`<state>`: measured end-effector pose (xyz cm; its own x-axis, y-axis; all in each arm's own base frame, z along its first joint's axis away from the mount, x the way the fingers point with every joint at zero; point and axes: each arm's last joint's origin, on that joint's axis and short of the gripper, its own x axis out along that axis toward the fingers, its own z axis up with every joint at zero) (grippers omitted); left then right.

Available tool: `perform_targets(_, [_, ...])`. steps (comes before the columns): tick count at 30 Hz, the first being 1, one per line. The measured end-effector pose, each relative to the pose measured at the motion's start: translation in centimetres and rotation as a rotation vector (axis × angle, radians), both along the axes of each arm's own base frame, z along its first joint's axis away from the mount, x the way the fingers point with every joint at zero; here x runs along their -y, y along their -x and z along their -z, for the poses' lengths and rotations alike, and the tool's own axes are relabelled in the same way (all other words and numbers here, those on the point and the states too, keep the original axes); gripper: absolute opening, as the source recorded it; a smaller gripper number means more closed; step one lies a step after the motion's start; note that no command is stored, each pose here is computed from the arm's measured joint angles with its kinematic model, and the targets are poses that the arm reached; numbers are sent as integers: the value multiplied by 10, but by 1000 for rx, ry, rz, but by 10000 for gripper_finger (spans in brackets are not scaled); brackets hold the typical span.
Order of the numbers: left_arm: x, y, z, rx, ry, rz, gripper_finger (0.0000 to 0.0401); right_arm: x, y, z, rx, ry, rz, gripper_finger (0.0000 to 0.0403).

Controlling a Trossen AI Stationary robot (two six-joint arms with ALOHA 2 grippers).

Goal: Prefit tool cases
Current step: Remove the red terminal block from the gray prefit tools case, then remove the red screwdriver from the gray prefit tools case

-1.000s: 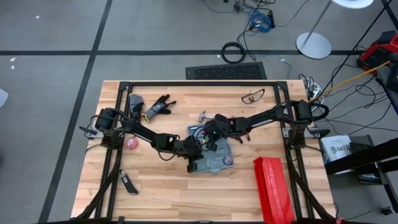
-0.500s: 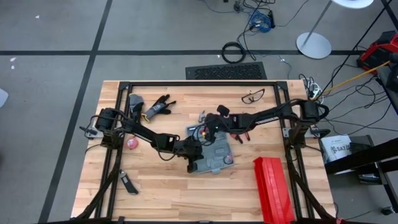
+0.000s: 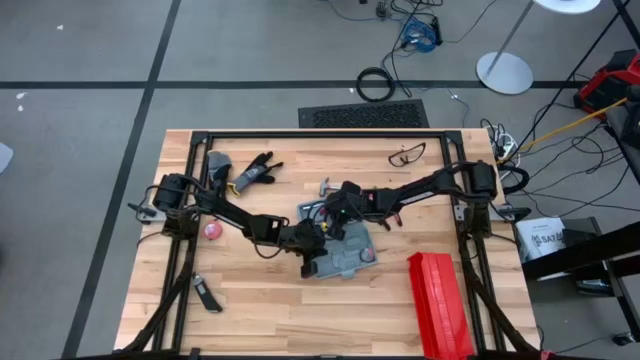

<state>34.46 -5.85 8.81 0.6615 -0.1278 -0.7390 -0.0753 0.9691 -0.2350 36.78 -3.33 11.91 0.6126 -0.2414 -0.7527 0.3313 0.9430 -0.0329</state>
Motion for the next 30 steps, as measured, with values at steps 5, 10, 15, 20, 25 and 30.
perform_targets(5, [0, 0, 0, 0, -7, -2, 0, 2, -3, -5, 54, 62, 25, 0])
perform_targets(10, [0, 0, 0, 0, -2, 4, 0, 5, -3, -37, 158, 194, 89, 0])
perform_targets(15, [0, 0, 0, 0, -2, 5, 0, 2, 2, -45, 132, 178, 59, 0])
perform_targets(20, [1, 2, -4, -10, 23, 32, 0, 6, 13, -34, -13, 156, 86, 0])
perform_targets(25, [3, 11, -20, -67, 105, 116, 0, 19, 20, -30, -88, 143, 118, 0])
perform_targets(30, [10, 23, -38, -99, 194, 263, 0, 25, 21, -28, -72, 2, 61, 0])
